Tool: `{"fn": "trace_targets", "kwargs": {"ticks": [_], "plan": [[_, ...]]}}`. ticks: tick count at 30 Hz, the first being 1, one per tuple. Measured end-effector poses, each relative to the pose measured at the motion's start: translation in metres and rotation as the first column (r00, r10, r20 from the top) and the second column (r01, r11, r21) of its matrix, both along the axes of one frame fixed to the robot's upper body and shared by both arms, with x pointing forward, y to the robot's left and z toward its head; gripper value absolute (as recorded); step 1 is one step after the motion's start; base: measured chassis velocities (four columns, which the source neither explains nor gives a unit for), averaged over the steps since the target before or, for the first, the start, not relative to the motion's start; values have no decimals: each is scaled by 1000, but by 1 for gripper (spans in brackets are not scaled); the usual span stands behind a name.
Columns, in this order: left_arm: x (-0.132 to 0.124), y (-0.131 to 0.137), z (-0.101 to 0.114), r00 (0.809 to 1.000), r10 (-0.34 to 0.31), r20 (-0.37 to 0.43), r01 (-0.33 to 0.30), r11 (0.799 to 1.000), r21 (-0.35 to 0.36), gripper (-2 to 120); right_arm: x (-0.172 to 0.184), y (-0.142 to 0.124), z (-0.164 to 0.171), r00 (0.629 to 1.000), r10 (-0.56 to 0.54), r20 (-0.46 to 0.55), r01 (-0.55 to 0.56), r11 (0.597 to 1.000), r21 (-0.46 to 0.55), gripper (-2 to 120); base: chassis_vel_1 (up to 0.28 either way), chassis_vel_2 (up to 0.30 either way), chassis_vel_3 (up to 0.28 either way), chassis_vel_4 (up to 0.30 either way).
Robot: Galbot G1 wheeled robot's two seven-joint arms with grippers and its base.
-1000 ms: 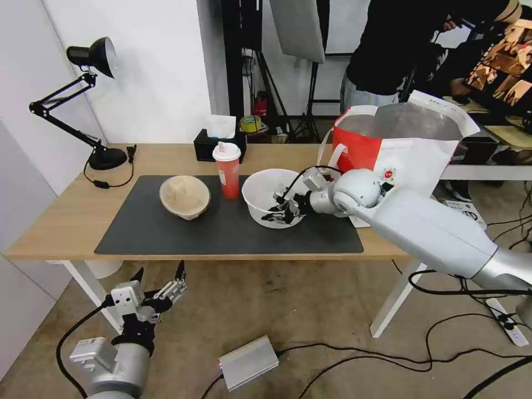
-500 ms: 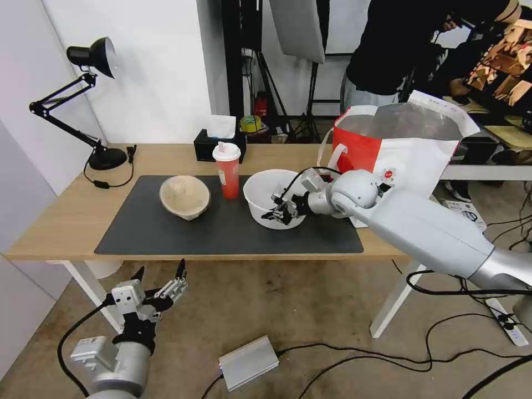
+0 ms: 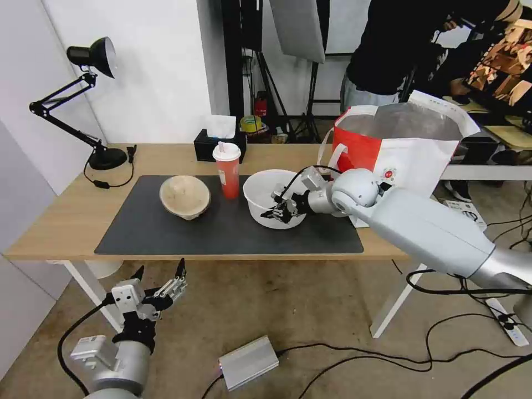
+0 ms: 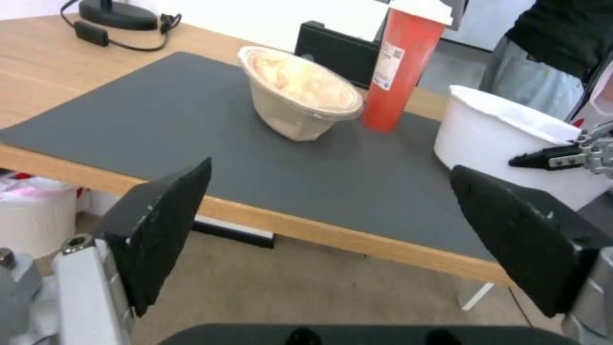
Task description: Pick up the trash from the table and place it into the takeout bag.
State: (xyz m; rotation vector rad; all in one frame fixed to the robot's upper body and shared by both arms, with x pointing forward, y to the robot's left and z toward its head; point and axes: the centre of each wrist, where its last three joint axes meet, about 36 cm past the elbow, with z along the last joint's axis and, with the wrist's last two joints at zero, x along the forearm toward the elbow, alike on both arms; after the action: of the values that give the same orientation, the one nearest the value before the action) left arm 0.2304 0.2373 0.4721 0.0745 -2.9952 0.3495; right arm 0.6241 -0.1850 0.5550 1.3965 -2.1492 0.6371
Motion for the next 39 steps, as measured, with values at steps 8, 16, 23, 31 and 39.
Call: {"fn": "trace_targets", "kwargs": {"ticks": [8,16,23,31,39], "plan": [[-1,0,1,1000,0,0,0,1000,1,100,-4,-5,8,1000,4,15,-4,1000,2,0,0,0,0,0],[-2,0,1,1000,1,-1,-1,1000,0,100,-6,-10,22,999,5,38,-5,1000,0,0,0,0,0,0],[-3,1,1,1000,4,-4,-4,1000,2,100,-7,-12,27,999,6,46,-6,1000,6,0,0,0,0,0],[-2,0,1,1000,7,-3,-7,1000,-1,100,-7,-14,40,998,7,59,-9,1000,22,0,0,0,0,0],[-2,0,0,1000,8,-2,-8,1000,1,100,-7,-14,57,996,12,86,-15,999,36,0,0,0,0,0]]}}
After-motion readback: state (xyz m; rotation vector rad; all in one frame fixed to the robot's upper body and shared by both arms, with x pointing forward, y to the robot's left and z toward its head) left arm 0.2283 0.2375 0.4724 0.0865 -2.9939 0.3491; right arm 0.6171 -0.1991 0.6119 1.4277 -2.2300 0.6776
